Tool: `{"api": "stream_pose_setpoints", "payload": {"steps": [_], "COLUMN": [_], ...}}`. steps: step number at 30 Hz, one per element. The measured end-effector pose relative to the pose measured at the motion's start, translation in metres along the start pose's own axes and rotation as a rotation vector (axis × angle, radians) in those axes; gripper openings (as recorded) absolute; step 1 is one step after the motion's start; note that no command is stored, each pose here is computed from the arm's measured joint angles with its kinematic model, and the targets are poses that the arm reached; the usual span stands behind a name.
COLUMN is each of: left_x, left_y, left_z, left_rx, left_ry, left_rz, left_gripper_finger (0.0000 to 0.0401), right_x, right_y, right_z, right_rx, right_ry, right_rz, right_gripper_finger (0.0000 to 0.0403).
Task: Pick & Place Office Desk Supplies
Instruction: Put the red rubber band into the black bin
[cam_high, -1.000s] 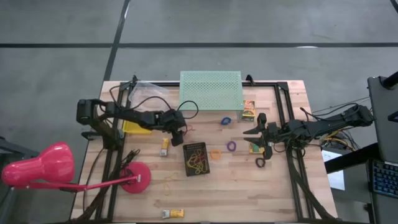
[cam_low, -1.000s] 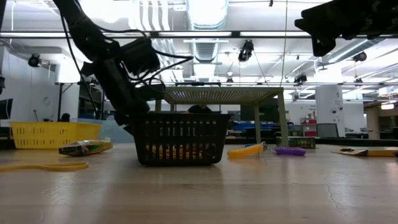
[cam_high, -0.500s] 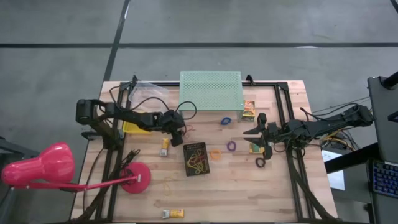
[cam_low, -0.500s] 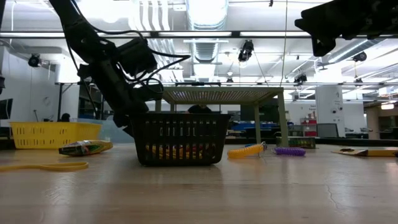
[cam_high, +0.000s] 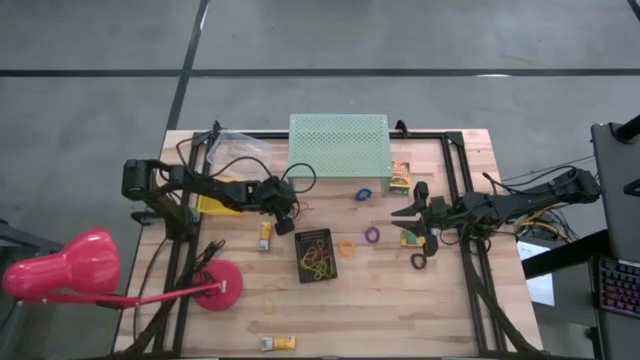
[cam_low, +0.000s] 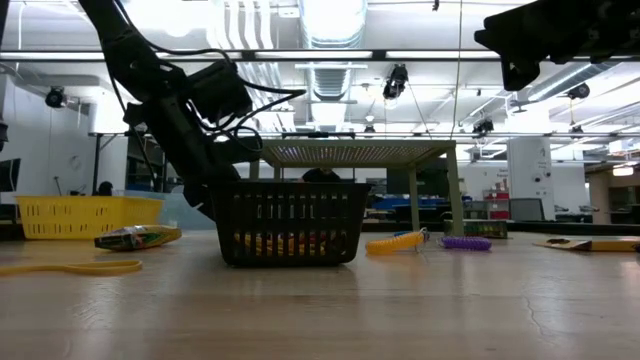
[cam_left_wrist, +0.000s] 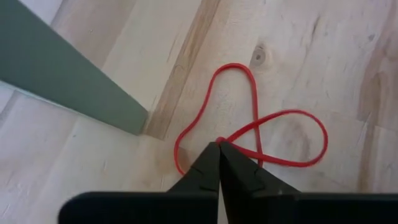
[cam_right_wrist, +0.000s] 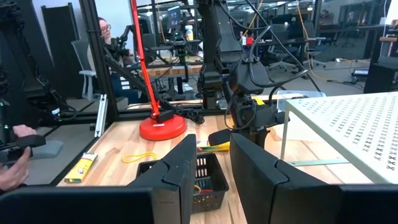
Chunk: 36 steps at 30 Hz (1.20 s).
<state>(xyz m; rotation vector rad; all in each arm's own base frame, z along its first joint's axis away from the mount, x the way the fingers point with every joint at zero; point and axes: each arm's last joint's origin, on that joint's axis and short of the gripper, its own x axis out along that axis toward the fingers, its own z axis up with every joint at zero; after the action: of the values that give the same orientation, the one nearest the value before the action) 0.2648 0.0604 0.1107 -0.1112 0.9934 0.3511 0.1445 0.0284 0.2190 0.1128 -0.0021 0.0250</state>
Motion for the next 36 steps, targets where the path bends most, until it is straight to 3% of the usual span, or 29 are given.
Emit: {"api": "stream_pose_setpoints", "payload": {"steps": [9,16,28,36], "left_x": [-0.011,-0.045,-0.116,-0.142], "left_y": [-0.002,-0.014,-0.068,-0.106], "left_z": [-0.001,0.011,0.014,0.007], "left_rx": [0.007,-0.015,0.077,0.173], "left_ry": [0.011,-0.117,-0.433,-0.607], "left_rz": [0.012,-0.031,-0.056,-0.083], "left_gripper_finger": [0.0001,0.0001,0.0,0.0], "right_x": [0.0,0.0,0.0,0.0], "right_y": [0.0,0.0,0.0,0.0], "right_z": [0.0,0.0,0.0,0.0], "right_rx": [0.0,0.0,0.0,0.0], "right_ry": [0.0,0.0,0.0,0.0], "right_rz": [0.0,0.0,0.0,0.0], "right_gripper_finger": [0.0101,0.0089,0.0094,0.0096]}}
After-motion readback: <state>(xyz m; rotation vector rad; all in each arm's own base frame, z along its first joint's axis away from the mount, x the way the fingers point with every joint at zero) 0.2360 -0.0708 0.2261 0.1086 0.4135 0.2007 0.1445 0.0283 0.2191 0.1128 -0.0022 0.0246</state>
